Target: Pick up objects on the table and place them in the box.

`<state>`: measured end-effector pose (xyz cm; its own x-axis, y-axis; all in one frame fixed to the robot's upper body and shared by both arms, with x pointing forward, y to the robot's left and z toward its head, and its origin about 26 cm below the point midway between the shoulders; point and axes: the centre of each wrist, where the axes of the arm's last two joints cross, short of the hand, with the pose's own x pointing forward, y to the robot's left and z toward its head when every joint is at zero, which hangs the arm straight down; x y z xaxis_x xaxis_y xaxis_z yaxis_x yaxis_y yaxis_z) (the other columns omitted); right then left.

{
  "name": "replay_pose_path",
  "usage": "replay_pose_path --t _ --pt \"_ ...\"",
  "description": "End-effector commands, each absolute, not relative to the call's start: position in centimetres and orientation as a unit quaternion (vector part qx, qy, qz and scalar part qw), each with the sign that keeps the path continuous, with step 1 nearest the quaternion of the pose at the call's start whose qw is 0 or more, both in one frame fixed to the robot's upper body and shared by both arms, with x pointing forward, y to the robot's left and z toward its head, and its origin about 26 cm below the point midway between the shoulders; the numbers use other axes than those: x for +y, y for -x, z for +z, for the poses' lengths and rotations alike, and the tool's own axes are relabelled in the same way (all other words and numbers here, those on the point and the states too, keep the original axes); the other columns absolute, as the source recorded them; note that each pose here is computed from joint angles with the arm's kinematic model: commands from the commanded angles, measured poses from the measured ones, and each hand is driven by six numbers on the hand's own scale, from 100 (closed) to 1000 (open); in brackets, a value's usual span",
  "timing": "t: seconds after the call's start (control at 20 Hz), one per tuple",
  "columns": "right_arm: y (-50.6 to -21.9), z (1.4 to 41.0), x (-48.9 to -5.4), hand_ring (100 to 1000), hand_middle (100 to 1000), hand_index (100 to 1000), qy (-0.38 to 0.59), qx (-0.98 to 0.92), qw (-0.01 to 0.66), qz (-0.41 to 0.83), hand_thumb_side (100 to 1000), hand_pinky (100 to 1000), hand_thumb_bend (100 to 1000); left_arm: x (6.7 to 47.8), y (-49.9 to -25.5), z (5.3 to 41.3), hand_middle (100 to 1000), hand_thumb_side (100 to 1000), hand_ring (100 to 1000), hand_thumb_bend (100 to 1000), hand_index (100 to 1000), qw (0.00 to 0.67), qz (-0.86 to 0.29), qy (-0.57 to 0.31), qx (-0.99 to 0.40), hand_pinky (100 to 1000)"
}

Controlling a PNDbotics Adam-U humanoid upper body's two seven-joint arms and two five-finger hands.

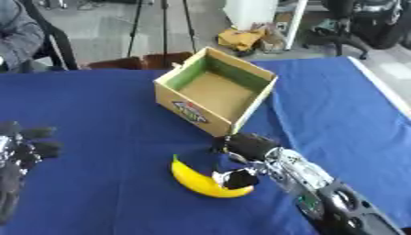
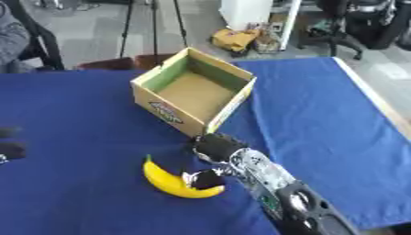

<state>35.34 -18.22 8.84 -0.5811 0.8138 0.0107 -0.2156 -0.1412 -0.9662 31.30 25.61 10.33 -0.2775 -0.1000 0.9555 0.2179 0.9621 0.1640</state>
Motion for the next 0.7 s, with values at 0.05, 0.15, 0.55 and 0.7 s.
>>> replay_pose_path --t 0.05,0.15,0.55,0.7 --pt "-35.3 10.5 -18.2 738 775 861 0.292 -0.555 0.349 0.696 708 653 100 25.6 -31.3 11.0 732 1000 670 210 688 0.591 -0.138 0.038 -0.794 715" --pt "-35.0 11.2 -18.1 737 773 861 0.293 -0.562 0.342 0.694 704 652 100 25.6 -31.3 11.0 732 1000 670 210 688 0.591 -0.138 0.039 -0.794 715" --pt "-33.9 12.8 -17.7 726 770 864 0.29 -0.57 0.328 0.695 732 653 100 25.6 -31.3 11.0 732 1000 670 211 688 0.591 -0.138 0.038 -0.794 715" --pt "-33.5 12.9 -17.5 725 772 866 0.288 -0.566 0.324 0.701 763 654 100 25.6 -31.3 11.0 732 1000 670 211 688 0.591 -0.138 0.038 -0.794 715"
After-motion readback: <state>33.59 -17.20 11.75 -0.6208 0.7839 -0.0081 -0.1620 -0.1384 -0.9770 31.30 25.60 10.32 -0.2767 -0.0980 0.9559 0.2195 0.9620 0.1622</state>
